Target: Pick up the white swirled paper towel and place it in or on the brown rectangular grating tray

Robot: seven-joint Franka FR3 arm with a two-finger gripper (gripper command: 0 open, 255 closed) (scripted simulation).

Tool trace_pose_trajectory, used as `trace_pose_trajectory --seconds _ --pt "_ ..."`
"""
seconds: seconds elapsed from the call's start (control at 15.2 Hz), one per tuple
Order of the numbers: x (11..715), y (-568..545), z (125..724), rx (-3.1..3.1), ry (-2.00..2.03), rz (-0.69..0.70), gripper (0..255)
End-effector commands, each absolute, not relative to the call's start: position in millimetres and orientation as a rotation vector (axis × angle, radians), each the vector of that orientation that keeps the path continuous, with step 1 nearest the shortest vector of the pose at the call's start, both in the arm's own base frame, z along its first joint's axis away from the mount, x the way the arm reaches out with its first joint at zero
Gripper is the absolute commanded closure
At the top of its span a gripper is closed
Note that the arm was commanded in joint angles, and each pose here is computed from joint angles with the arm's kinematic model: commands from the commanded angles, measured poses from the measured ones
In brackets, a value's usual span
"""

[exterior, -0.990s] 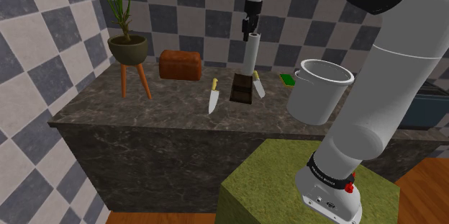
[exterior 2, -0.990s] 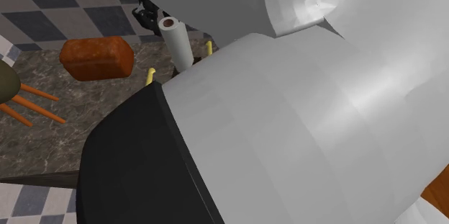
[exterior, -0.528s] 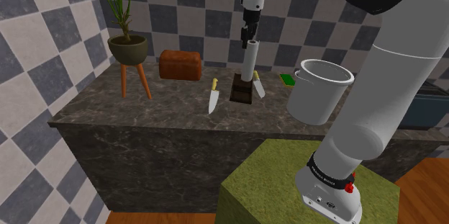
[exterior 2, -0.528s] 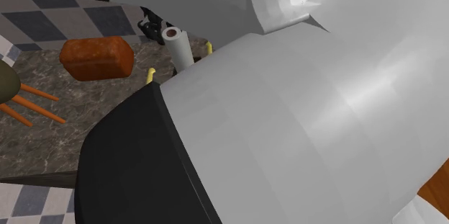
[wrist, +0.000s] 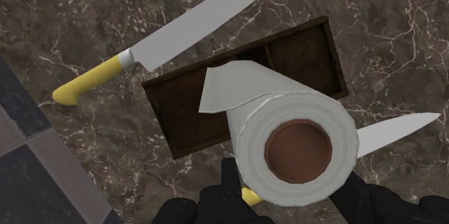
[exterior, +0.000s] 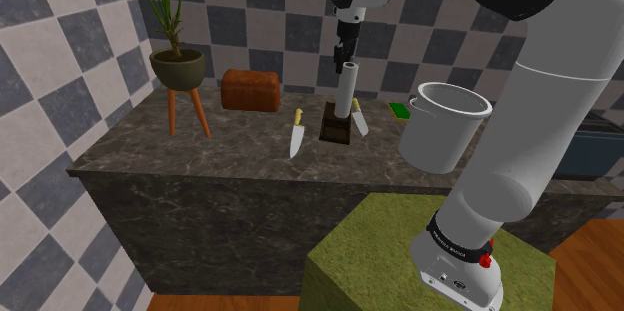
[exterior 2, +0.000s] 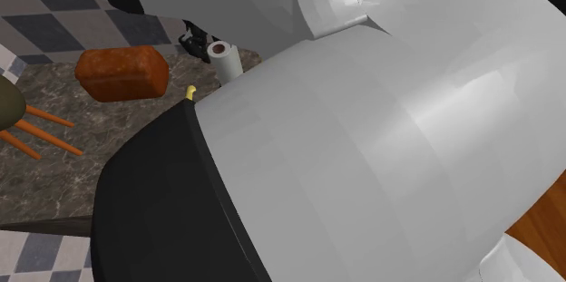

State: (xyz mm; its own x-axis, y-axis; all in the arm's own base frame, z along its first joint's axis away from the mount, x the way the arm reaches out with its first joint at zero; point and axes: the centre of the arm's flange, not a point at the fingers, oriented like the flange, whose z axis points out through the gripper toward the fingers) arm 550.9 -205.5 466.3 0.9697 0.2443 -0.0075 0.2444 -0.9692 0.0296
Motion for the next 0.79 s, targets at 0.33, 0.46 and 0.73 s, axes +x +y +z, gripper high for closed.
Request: trace_pose_trajectory --seconds 0.33,0.46,0.73 --pt "550.8 -205.6 466.1 3.088 0.383 -0.006 0" --pt "550.8 -205.6 466.1 3.088 0.383 -0.006 0" --pt "550.8 -204.4 505.6 3.088 0.383 -0.006 0"
